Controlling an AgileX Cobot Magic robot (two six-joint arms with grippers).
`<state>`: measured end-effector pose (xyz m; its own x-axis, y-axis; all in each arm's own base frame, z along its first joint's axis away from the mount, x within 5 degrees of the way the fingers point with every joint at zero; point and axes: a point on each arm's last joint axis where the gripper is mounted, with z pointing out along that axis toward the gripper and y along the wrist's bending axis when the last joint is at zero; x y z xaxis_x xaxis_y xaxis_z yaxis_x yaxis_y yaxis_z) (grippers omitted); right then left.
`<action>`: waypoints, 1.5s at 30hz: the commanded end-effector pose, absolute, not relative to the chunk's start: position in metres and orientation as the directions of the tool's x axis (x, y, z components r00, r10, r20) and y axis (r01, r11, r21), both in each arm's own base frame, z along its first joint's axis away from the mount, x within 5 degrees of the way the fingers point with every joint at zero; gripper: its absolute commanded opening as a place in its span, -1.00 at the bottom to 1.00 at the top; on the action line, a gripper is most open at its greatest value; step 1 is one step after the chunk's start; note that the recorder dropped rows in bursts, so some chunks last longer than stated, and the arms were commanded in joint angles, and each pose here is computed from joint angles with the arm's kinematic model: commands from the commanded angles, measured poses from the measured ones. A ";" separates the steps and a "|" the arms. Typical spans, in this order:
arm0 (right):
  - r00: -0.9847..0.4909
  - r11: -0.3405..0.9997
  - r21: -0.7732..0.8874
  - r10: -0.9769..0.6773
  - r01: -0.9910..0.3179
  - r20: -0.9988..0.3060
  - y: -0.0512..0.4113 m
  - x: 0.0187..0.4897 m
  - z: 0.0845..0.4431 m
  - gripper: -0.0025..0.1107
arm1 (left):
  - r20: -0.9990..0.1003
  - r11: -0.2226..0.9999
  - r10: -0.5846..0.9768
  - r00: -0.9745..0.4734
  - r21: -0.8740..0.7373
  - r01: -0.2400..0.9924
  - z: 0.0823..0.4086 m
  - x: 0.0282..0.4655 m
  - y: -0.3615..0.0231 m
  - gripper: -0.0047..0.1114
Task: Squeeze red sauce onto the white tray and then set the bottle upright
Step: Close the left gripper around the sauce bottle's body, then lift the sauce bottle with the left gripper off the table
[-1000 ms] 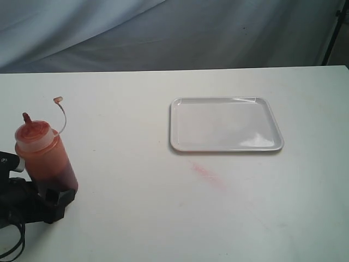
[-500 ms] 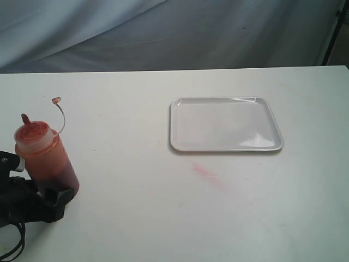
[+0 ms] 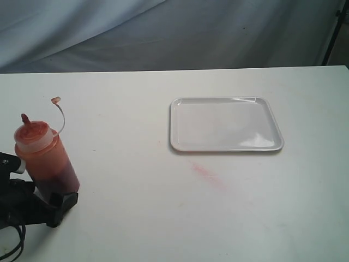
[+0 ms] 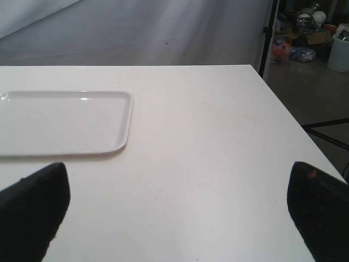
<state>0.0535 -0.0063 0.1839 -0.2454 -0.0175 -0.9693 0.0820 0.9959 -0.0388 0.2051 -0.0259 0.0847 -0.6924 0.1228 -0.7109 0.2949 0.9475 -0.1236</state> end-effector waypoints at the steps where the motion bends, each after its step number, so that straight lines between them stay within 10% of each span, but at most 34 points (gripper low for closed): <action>1: -0.237 0.995 -0.043 -0.021 0.090 -0.971 -0.007 0.054 0.184 0.90 | -0.706 0.949 0.128 -0.697 -0.117 0.293 0.084 0.206 -0.026 0.88; 45: -0.237 0.995 -0.043 -0.021 0.090 -0.971 -0.007 0.054 0.184 0.90 | -0.819 0.925 0.135 -0.558 -0.097 0.367 0.053 0.242 -0.032 0.88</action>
